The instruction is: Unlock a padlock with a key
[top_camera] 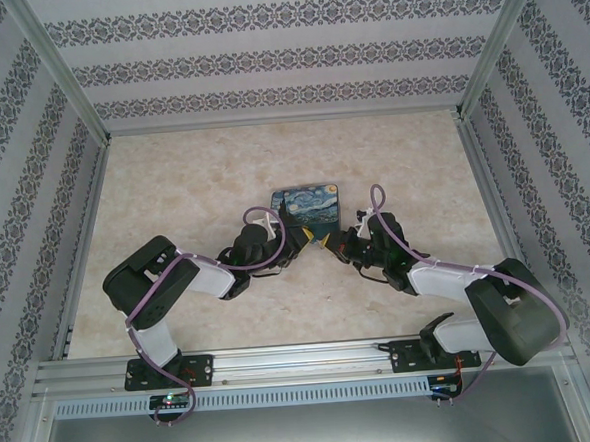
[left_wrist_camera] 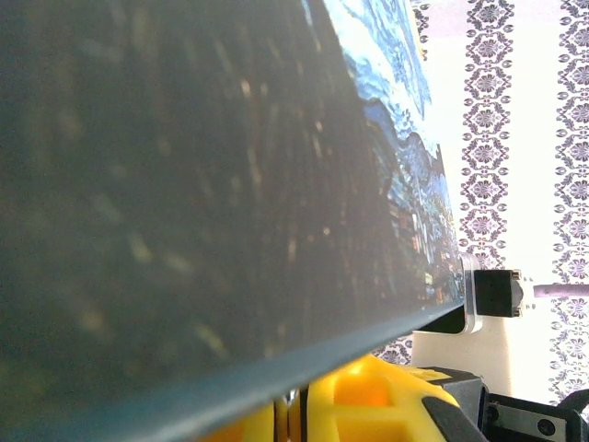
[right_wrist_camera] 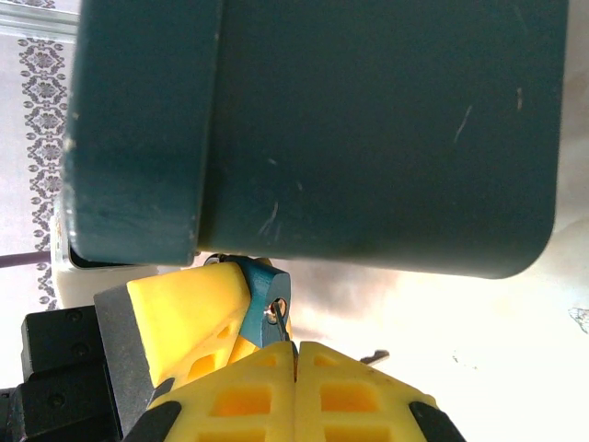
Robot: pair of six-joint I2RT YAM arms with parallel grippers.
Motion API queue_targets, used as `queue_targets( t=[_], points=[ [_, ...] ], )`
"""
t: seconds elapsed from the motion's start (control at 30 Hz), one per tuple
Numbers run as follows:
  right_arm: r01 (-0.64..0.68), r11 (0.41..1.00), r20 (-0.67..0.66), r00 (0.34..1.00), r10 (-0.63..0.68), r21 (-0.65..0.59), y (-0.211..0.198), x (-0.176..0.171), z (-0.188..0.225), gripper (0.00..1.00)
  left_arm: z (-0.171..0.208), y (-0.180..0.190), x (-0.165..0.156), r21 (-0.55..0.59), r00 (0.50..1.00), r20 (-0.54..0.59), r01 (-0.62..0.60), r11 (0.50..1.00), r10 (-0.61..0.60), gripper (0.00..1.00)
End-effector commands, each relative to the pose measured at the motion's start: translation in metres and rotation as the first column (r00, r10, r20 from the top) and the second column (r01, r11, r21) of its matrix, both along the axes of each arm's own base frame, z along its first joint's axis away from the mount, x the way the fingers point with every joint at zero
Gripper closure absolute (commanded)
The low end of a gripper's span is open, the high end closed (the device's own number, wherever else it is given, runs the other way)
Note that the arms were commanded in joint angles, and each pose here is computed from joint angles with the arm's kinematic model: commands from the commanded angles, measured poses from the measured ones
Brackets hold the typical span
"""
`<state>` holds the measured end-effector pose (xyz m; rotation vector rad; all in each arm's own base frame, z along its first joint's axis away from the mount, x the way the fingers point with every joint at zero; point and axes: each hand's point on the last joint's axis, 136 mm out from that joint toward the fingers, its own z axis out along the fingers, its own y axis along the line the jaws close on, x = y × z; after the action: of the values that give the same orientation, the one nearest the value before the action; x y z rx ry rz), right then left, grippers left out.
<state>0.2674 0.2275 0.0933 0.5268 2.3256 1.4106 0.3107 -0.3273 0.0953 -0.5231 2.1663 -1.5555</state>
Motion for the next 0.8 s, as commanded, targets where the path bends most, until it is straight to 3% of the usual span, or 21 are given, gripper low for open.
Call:
queue_targets(
  t=[0.0,0.6,0.77],
  points=[
    [-0.007,0.999,0.051,0.999,0.005,0.034,0.009,0.008,0.02,1.0,0.027,-0.009,0.006,-0.08,0.998,0.058,0.021,0.997,-0.017,1.0],
    [-0.037,0.996,0.151,0.988,0.024,0.083,0.006,0.022,0.05,1.0,0.09,-0.021,0.006,-0.329,0.997,0.073,0.03,0.944,-0.006,1.0],
    [-0.056,0.993,0.17,0.985,0.038,0.102,0.001,0.029,0.06,1.0,0.101,-0.025,0.005,-0.352,0.996,0.087,0.053,0.934,-0.024,1.0]
  ],
)
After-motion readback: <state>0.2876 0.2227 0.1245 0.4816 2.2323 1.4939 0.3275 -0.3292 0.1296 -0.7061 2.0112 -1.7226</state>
